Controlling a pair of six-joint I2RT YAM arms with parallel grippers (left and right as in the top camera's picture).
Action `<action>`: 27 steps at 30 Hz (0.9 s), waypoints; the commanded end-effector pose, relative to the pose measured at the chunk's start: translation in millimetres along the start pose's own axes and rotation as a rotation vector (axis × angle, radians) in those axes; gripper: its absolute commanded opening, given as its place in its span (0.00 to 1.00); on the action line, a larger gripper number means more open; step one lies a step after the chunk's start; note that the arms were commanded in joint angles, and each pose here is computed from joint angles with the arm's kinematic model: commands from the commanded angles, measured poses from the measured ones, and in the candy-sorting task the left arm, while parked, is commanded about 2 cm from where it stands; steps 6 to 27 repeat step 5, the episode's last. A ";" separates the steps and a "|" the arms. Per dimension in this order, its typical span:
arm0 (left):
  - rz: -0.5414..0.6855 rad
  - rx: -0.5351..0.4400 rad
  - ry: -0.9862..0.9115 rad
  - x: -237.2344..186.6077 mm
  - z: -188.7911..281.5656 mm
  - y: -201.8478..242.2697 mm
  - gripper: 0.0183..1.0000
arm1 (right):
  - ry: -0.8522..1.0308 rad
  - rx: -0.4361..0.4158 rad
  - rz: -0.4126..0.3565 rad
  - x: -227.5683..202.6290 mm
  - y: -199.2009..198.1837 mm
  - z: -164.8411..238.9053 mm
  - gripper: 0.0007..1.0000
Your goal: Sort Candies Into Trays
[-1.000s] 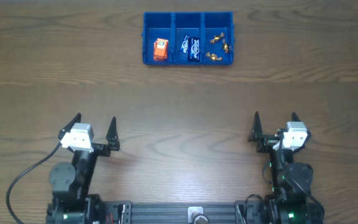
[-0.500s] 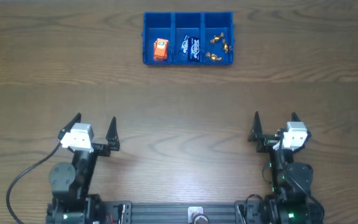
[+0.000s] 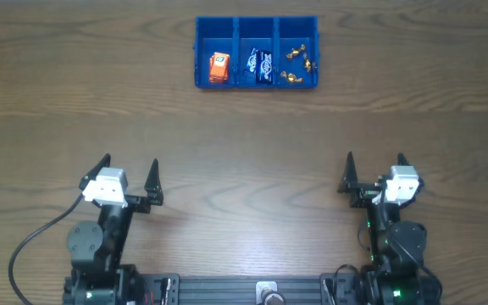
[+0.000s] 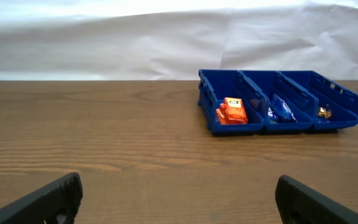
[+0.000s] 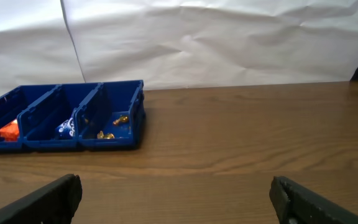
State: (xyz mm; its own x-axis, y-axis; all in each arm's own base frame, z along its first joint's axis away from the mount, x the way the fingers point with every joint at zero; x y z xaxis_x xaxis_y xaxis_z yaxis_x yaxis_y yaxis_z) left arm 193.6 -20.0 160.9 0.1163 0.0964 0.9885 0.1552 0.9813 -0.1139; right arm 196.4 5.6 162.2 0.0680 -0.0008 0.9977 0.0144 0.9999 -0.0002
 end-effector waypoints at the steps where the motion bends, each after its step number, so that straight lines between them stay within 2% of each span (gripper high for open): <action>1: 0.018 -0.008 0.046 -14.2 -1.3 0.2 1.00 | 0.002 -0.002 0.009 -0.3 -0.5 0.4 1.00; 27: 0.018 -0.008 0.046 -14.2 -1.3 0.2 1.00 | 0.001 -0.002 0.009 -0.2 -0.5 0.4 1.00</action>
Point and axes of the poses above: each gripper's point midway between its finger pads, its own z axis back along the fingers, its own y axis along the line the jaws close on, x = y × z, the point moved 5 cm from there along z, back along the fingers, and after that the axes turned 3 degrees about z, right-handed, at the moved point
